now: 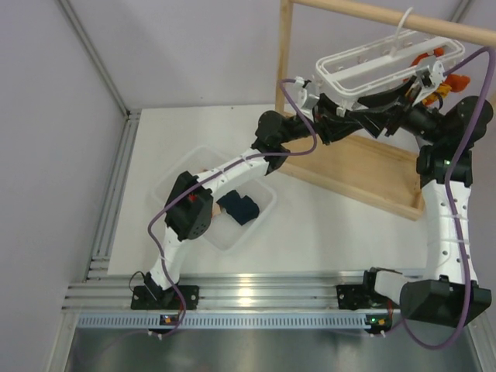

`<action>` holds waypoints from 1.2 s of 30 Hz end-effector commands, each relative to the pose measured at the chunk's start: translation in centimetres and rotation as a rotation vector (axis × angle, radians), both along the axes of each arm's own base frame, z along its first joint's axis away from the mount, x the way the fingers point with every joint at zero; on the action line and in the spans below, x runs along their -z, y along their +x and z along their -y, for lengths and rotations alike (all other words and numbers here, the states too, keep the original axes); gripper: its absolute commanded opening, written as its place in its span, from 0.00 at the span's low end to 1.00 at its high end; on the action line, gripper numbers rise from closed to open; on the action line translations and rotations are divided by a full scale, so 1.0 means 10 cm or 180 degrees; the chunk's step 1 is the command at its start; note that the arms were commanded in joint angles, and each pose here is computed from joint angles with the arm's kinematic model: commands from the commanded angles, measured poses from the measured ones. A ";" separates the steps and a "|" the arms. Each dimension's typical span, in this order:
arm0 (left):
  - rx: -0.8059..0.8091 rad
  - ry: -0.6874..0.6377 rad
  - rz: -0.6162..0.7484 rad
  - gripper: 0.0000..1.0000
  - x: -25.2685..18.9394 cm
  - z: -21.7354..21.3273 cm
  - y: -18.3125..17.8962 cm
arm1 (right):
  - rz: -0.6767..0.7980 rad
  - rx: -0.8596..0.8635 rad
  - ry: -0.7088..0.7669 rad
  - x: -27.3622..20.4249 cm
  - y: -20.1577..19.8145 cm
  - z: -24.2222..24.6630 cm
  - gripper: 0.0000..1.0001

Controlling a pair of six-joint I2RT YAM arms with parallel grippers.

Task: Clip the socks to the hanger
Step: Open the clamp at the hanger.

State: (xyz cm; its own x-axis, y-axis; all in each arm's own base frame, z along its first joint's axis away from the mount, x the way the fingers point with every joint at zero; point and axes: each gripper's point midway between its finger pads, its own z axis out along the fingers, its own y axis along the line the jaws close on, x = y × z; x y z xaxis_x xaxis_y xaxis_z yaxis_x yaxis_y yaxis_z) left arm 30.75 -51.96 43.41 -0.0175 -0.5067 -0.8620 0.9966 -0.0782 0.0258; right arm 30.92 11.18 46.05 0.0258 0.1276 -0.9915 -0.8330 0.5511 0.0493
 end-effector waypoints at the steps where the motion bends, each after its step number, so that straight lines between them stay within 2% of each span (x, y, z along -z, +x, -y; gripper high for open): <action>1: 0.0224 -0.0083 0.0178 0.00 -0.19 -0.03 -0.20 | 0.0395 -0.0068 -0.0102 -0.18 -0.17 -0.06 0.53; 9: 0.0310 -0.0021 0.0171 0.00 -0.14 0.02 -0.21 | 0.0600 -0.0011 -0.0445 -0.02 -0.23 -0.04 0.52; 29: 0.0400 0.0044 0.0169 0.00 -0.06 0.09 -0.21 | 0.0561 -0.0062 -0.0122 -0.06 0.01 -0.24 0.58; 32: 0.0407 0.0062 0.0159 0.00 -0.03 0.10 -0.20 | 0.0555 -0.0074 -0.0061 -0.08 0.03 -0.26 0.56; 36: 0.0418 0.0076 0.0160 0.00 -0.03 0.12 -0.19 | 0.0498 -0.0125 0.0027 -0.08 0.05 -0.31 0.44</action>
